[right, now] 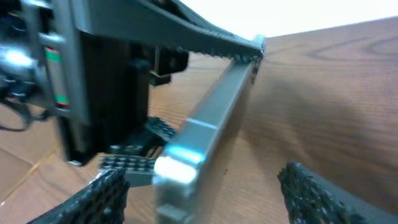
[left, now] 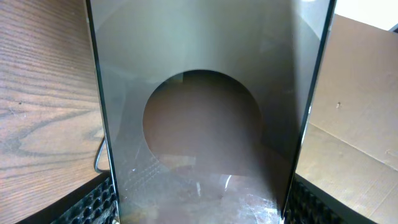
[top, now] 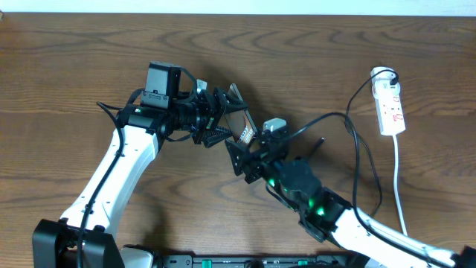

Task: Plug charger to phone and switch on socket
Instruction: 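Grasp the phone's edge with the right gripper and release left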

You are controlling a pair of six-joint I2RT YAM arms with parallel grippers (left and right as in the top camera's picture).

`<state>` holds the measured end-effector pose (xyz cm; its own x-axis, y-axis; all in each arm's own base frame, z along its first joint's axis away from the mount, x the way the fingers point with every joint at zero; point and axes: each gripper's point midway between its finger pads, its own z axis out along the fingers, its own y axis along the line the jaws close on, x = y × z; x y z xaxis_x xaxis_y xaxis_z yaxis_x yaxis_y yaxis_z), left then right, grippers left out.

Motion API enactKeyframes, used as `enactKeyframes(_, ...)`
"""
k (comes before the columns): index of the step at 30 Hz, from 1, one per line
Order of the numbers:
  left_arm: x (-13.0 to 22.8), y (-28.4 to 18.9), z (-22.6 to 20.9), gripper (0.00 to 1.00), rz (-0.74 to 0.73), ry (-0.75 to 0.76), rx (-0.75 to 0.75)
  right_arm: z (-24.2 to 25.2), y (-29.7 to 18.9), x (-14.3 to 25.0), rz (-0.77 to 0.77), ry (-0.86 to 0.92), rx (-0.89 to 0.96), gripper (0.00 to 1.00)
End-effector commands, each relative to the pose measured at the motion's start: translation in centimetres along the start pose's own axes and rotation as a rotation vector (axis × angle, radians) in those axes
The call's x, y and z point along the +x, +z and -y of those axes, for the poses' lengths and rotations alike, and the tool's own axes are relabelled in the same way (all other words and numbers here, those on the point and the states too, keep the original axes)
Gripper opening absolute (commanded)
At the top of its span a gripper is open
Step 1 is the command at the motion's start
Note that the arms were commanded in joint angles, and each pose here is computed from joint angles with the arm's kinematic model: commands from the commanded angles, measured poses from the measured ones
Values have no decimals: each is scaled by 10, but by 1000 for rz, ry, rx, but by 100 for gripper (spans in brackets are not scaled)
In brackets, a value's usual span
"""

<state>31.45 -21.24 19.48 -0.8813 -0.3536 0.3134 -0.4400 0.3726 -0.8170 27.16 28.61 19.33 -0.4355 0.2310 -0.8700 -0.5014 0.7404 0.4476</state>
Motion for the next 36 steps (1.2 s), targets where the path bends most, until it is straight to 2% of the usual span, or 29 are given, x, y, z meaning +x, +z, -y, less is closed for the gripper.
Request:
enactKeyframes(1,3,-9,21,55,0,49,43,-9,5,-22,56,16,0,57)
enactKeyframes(6,3,-9,21,55,0,52,43,-15,6,-33,80,15,-13,40)
enactKeyframes(9,3,-9,21,55,0,52,43,-16,6,-34,81,15,-15,34)
enactKeyframes(14,3,-9,21,55,0,52,43,-15,6,-32,76,14,-12,15)
enactKeyframes(19,3,-9,21,55,0,52,43,-16,6,-32,76,15,-12,1)
enactKeyframes(25,3,-9,21,56,0,52,43,-20,4,-37,87,26,-31,1)
enactKeyframes(29,3,-9,21,86,2,70,44,-20,1,-42,103,29,-31,1)
enactKeyframes(30,2,-9,23,100,6,88,50,-19,1,-43,106,29,-25,1)
enactKeyframes(33,-11,-16,41,98,58,234,114,-4,3,-43,98,61,20,1)
enactKeyframes(36,-31,-34,64,98,153,428,183,18,4,-39,80,211,83,1)
